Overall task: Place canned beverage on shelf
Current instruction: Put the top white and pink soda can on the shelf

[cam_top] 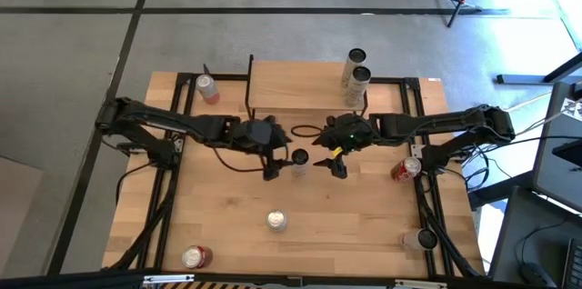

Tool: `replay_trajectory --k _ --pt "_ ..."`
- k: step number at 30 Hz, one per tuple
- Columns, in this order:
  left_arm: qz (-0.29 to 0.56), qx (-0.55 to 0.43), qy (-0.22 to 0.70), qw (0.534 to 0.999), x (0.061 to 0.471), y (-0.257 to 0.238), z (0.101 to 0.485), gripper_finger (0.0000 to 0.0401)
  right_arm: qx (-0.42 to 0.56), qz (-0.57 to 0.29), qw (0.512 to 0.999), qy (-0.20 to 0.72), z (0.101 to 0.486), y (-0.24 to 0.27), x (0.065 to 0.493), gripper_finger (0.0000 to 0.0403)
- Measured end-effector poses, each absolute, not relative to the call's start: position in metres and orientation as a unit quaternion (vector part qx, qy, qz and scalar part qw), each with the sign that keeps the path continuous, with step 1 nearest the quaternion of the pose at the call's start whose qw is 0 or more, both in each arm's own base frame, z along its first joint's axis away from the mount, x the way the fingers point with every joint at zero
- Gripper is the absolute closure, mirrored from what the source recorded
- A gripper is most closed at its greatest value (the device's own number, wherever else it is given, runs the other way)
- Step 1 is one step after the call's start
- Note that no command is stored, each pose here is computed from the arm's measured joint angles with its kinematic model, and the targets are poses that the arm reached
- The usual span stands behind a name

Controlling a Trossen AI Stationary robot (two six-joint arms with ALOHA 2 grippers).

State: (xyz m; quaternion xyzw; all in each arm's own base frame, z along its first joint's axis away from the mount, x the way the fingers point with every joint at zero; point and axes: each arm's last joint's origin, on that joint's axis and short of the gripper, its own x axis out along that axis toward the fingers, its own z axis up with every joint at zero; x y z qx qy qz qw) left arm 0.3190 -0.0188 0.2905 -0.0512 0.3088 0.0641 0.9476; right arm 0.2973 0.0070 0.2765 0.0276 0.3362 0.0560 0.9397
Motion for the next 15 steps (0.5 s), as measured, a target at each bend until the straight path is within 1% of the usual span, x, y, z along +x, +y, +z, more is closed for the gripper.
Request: replay_trajectory --k 2,5,12,15 --pt "0.080 -0.062 0.334 0.937 0.310 -0.024 0.290 0.0081 0.026 0.057 0.941 0.332 0.273 0.007 0.303 0.0095" --pt "0.106 -0.048 0.361 0.925 0.295 -0.035 0.285 0.0081 0.027 0.062 0.945 0.319 0.266 0.008 0.314 0.0095" --pt "0.119 -0.078 0.376 0.916 0.269 -0.049 0.261 0.0080 0.026 0.061 0.959 0.277 0.259 0.008 0.333 0.0095" --pt "0.117 -0.087 0.382 0.913 0.260 -0.051 0.254 0.0080 0.038 0.055 0.956 0.287 0.251 0.008 0.337 0.0095"
